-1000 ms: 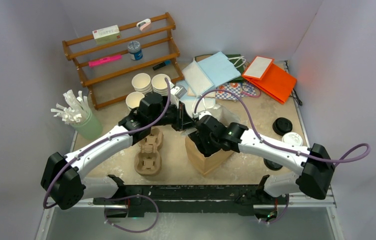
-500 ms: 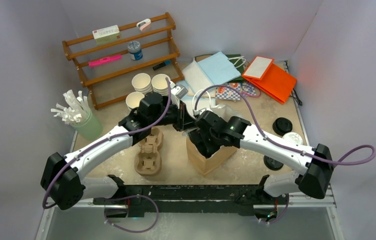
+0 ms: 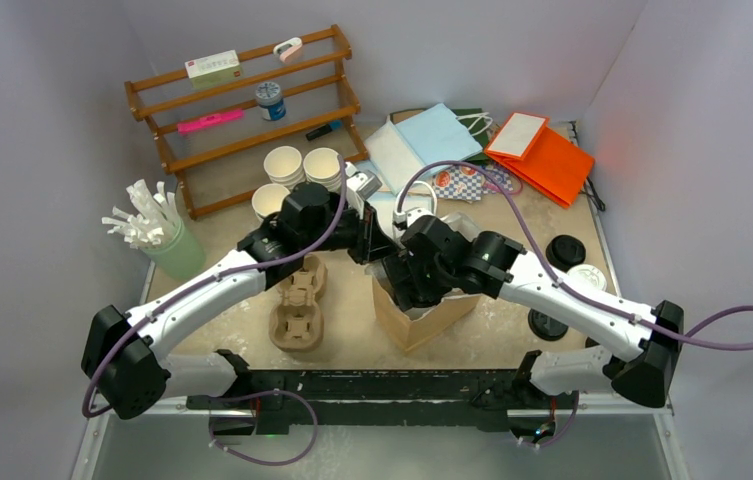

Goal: Pack the takeout coffee

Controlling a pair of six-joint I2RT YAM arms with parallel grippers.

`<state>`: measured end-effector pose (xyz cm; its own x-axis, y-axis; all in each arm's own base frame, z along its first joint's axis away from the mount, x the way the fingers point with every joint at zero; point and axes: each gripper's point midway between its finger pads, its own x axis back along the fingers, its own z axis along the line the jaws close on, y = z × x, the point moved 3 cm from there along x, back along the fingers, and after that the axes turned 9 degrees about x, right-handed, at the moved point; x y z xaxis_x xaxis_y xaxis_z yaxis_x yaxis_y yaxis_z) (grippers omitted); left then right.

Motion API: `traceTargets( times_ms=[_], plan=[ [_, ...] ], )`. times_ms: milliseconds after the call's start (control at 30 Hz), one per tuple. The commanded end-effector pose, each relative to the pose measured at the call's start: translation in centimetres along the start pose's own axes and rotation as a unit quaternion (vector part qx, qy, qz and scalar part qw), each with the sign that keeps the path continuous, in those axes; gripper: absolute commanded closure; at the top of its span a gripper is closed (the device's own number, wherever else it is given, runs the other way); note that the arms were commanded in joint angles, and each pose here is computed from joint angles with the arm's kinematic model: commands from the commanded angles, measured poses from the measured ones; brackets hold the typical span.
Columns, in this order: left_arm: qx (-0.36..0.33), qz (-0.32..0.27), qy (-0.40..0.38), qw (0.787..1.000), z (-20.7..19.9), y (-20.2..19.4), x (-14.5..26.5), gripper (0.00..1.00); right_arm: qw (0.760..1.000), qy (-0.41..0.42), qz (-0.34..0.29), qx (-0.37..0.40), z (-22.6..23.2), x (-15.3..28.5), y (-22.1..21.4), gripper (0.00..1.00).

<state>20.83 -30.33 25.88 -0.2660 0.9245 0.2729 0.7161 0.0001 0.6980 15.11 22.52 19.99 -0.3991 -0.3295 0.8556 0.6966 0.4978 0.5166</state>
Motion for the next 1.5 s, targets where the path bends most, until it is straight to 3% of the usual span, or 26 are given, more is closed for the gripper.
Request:
traceTargets(
  times_ms=[0,433,800,967,1467],
  plan=[
    [-0.023,-0.002,-0.012,1.000,-1.2,0.8,-0.1,1.00,1.000,0.008,-0.002,0.005,0.1,0.8,-0.1,0.01],
    [-0.023,-0.001,-0.008,1.000,-1.3,0.8,-0.9,1.00,1.000,0.016,0.016,0.016,0.2,-1.1,-1.4,0.02],
    [-0.038,0.002,0.008,0.999,-1.0,1.6,-1.3,1.00,0.999,0.031,-0.022,0.023,0.4,1.2,0.1,0.01],
    [-0.040,0.000,0.020,0.999,-0.7,1.7,-1.4,1.00,0.996,0.047,-0.076,0.026,0.6,3.3,2.0,0.01],
    [-0.050,-0.003,0.031,0.998,-0.6,2.4,-1.3,1.00,0.991,0.023,-0.126,0.032,-0.5,6.2,3.9,0.05]
  ],
)
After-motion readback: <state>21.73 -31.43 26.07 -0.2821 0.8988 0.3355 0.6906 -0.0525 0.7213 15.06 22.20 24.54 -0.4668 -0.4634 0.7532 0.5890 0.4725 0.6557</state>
